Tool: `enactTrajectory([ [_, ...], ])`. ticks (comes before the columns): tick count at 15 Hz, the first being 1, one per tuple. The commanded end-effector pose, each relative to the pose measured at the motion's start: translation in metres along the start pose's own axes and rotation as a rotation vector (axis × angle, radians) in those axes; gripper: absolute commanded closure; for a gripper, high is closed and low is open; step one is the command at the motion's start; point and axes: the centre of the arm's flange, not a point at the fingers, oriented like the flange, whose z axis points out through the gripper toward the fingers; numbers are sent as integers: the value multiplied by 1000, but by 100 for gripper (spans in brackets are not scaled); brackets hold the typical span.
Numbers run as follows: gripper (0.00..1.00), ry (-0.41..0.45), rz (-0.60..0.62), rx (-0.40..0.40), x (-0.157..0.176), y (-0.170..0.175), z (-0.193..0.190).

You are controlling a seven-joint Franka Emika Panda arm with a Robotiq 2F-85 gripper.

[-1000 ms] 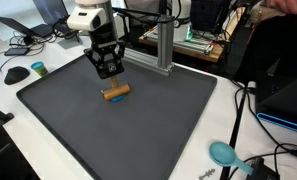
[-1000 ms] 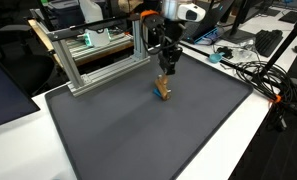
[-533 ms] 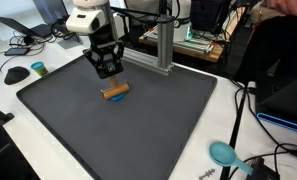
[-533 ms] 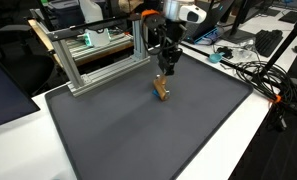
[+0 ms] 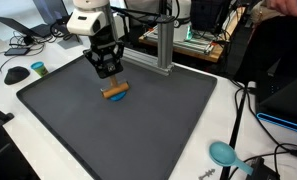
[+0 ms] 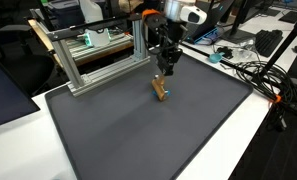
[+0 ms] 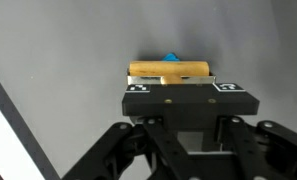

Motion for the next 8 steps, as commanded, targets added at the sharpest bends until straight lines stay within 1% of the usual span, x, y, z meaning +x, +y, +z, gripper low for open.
enactTrajectory([
  [1,78,-66,-3,41,2,0,27],
  [3,78,-65,-2,39,3,0,27],
  [6,78,-41,2,32,8,-1,26],
  [8,78,-8,11,23,13,-3,21],
])
